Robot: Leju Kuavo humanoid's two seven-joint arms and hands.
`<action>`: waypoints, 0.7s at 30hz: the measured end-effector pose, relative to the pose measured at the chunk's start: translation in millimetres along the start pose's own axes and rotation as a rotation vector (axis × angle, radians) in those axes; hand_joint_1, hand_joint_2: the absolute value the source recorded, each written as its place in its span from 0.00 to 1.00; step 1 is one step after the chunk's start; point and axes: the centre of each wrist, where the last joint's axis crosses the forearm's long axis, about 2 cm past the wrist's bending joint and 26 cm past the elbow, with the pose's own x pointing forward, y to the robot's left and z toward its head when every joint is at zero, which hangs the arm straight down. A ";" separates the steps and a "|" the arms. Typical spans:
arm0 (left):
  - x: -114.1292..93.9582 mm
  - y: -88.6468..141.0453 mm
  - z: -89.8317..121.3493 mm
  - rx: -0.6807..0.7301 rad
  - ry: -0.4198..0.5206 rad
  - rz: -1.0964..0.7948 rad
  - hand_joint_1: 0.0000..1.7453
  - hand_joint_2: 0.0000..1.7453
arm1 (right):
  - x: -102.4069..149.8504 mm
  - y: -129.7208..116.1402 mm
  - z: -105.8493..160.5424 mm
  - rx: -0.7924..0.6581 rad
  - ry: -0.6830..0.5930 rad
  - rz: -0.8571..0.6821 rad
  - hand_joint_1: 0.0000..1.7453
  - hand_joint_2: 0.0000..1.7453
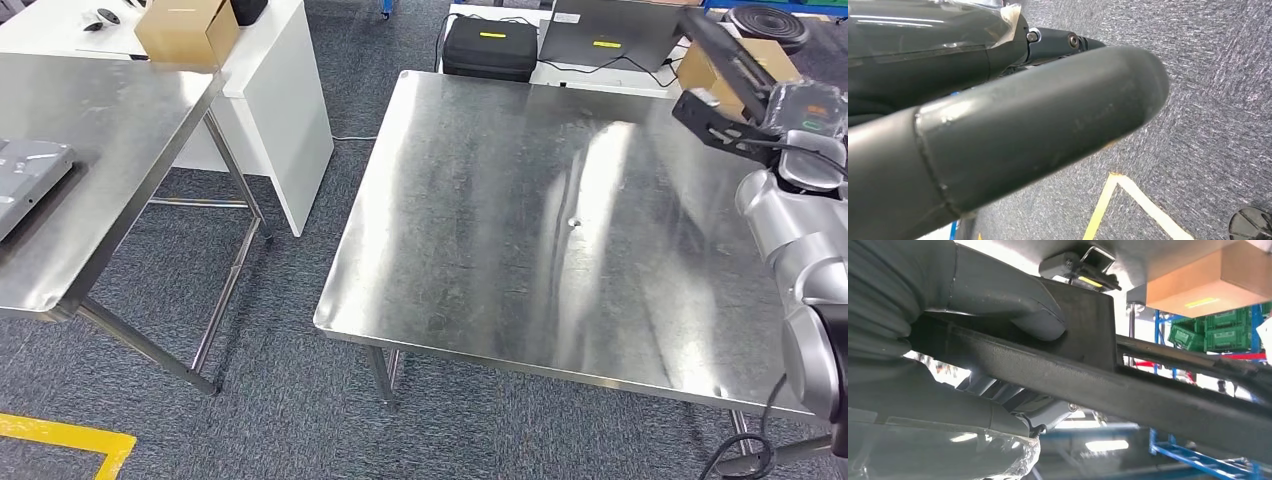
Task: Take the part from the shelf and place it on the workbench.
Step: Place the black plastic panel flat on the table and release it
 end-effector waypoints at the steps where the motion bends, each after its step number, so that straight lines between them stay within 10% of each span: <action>1: -0.3 0.2 -0.1 0.000 0.000 0.000 0.00 0.00 | -0.1 1.8 1.0 0.006 -0.009 0.019 1.00 1.00; 21: -2.7 2.7 -1.3 0.014 -0.127 0.061 0.00 0.00 | 5.0 17.3 10.3 0.000 -0.087 0.356 1.00 1.00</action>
